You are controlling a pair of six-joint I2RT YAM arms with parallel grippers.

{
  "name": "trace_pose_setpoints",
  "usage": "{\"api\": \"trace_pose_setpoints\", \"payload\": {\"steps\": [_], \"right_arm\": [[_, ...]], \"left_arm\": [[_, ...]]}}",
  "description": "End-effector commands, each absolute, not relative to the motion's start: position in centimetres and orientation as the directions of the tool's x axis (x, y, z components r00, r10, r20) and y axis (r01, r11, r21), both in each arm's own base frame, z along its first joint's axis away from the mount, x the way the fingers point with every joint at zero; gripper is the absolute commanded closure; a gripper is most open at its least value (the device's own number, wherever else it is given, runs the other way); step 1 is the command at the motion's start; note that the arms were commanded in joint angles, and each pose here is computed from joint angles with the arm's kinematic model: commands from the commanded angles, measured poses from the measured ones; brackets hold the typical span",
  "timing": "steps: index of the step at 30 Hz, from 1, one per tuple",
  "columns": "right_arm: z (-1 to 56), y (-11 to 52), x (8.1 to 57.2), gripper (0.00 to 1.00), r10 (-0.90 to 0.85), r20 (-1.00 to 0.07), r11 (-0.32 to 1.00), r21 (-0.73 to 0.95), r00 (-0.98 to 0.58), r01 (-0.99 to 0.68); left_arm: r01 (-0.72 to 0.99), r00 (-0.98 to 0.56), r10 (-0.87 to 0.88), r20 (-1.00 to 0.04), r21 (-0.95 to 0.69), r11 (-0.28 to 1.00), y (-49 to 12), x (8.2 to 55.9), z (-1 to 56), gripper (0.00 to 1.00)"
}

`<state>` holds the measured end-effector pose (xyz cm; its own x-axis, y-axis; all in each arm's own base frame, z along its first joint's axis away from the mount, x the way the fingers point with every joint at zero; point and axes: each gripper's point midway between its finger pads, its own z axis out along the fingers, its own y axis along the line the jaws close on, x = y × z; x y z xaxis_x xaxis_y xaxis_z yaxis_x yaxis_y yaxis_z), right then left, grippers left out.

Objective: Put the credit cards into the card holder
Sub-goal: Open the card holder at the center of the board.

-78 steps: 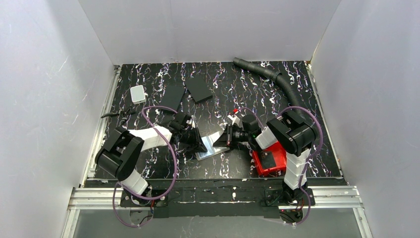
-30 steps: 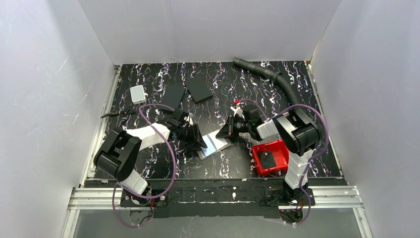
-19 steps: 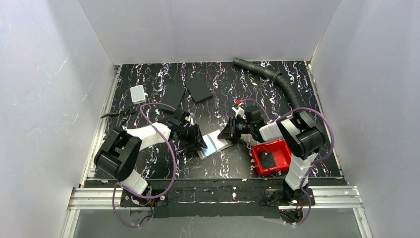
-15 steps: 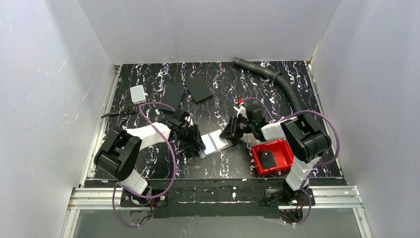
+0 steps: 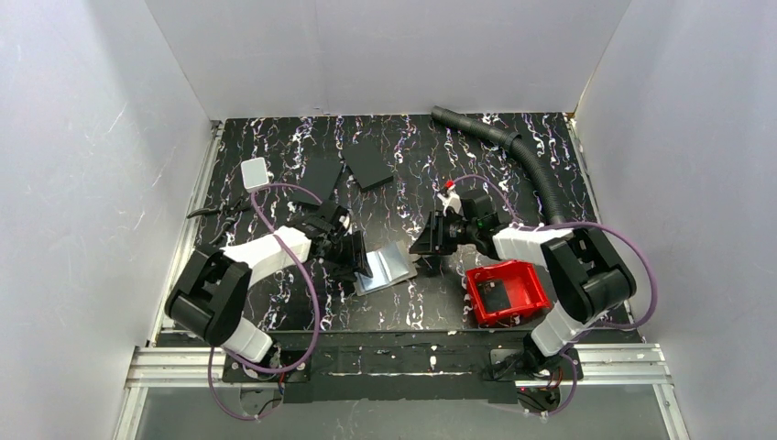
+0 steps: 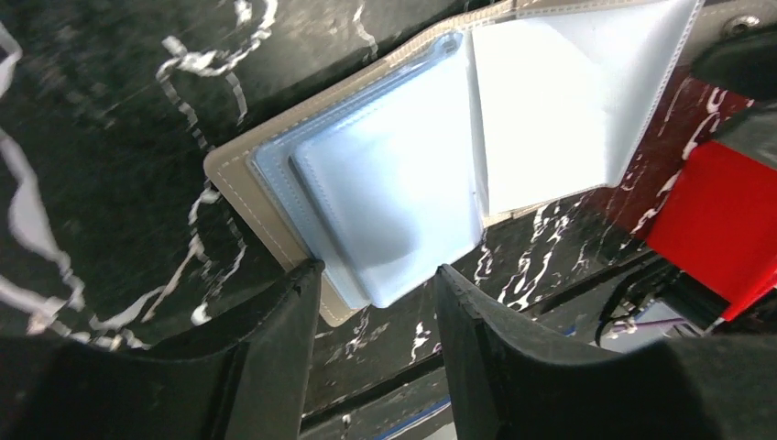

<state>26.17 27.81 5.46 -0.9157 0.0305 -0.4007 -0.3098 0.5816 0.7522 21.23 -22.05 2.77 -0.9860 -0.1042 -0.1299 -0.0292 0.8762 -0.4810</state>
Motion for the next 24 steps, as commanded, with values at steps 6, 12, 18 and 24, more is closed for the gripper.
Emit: {"api": "trace_pose_setpoints", "payload": {"steps": [6,12,18,24], "right_arm": [[9.2,28.5,26.0,0.46,-0.007,-0.432,0.556,0.748,-0.902,-0.362],[11.1,29.0,25.5,0.38,-0.03,-0.463,0.547,0.734,-0.886,-0.402],[14.2,29.3,24.4,0.29,-0.045,-0.508,0.515,0.726,-0.86,-0.456],[15.1,30.1,21.9,0.19,-0.139,-0.555,0.529,0.659,-0.82,-0.535]], "left_arm": [[0.061,-0.978,-0.054,-0.201,-0.525,0.849,-21.7,20.4,8.4,0.44],[0.086,-0.972,-0.063,-0.228,-0.588,0.805,-22.9,20.8,10.7,0.41],[0.068,-0.978,-0.068,-0.197,-0.61,0.79,-24.0,21.6,9.7,0.42],[0.039,-0.982,-0.081,-0.17,-0.608,0.793,-24.4,22.1,8.3,0.45]]}}
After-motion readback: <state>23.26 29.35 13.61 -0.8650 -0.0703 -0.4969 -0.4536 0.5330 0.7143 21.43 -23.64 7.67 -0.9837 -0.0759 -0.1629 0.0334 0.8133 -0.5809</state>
